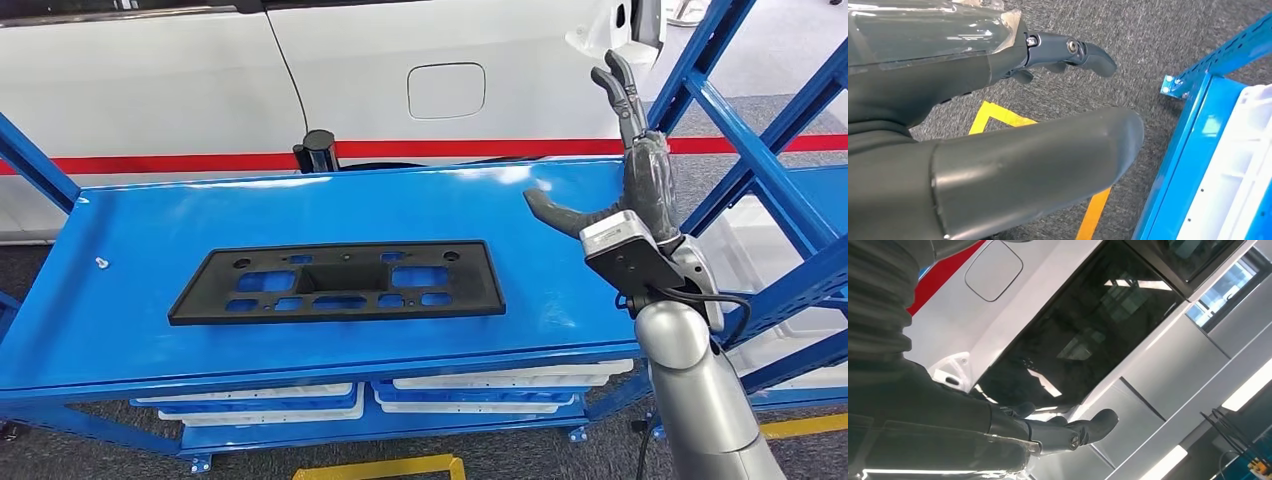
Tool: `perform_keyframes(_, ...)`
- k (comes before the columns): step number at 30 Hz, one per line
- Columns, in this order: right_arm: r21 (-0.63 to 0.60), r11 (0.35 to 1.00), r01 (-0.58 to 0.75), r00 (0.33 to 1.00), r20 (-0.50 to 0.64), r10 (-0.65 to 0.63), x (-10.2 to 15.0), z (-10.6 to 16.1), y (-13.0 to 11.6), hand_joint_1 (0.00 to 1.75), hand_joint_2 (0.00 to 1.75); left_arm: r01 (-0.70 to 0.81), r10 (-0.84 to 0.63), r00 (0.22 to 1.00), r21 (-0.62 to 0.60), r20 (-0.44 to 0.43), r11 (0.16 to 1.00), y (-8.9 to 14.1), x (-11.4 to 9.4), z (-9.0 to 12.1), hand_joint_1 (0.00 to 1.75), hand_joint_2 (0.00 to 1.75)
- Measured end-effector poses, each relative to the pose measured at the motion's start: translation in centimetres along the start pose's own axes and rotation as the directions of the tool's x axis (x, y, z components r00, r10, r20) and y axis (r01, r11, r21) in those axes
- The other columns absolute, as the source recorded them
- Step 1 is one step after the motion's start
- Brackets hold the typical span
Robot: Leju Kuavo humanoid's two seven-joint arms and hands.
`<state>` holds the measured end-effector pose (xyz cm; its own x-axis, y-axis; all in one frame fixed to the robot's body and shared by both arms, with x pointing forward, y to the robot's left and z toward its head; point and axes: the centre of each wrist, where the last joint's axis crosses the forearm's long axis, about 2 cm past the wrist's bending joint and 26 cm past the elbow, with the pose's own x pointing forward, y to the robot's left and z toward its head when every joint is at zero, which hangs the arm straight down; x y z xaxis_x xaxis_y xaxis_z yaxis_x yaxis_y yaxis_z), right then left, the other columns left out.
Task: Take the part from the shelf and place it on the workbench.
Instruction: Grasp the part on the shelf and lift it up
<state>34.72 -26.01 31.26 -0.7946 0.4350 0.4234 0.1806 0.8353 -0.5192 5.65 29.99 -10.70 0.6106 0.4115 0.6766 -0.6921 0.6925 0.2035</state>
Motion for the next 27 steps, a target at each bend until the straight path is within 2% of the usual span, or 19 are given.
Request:
perform_keyframes(6,0.058,0.998,0.011,1.000,0.019,-0.012,1.1,-1.4,1.1,0.00,1.75,0.009,-0.009,1.000,0.011,-0.007,1.000,-0.1,0.2,-0.1,0.00,0.00)
perform_keyframes(10,0.146,0.989,0.008,0.999,0.029,-0.012,1.8,-1.8,2.3,0.00,1.75,0.015,-0.015,1.000,0.015,-0.011,1.000,-0.1,0.3,-0.1,0.00,0.00)
perform_keyframes(20,0.382,0.922,-0.064,0.996,0.080,0.035,4.3,-0.2,7.3,0.00,1.75,0.042,-0.041,0.999,0.035,-0.026,0.999,0.0,0.2,-0.1,0.00,0.00)
perform_keyframes(27,0.487,0.871,-0.064,0.995,0.095,0.020,5.3,0.8,9.3,0.00,1.75,0.059,-0.056,0.997,0.049,-0.047,0.997,-0.1,0.2,0.0,0.00,0.00)
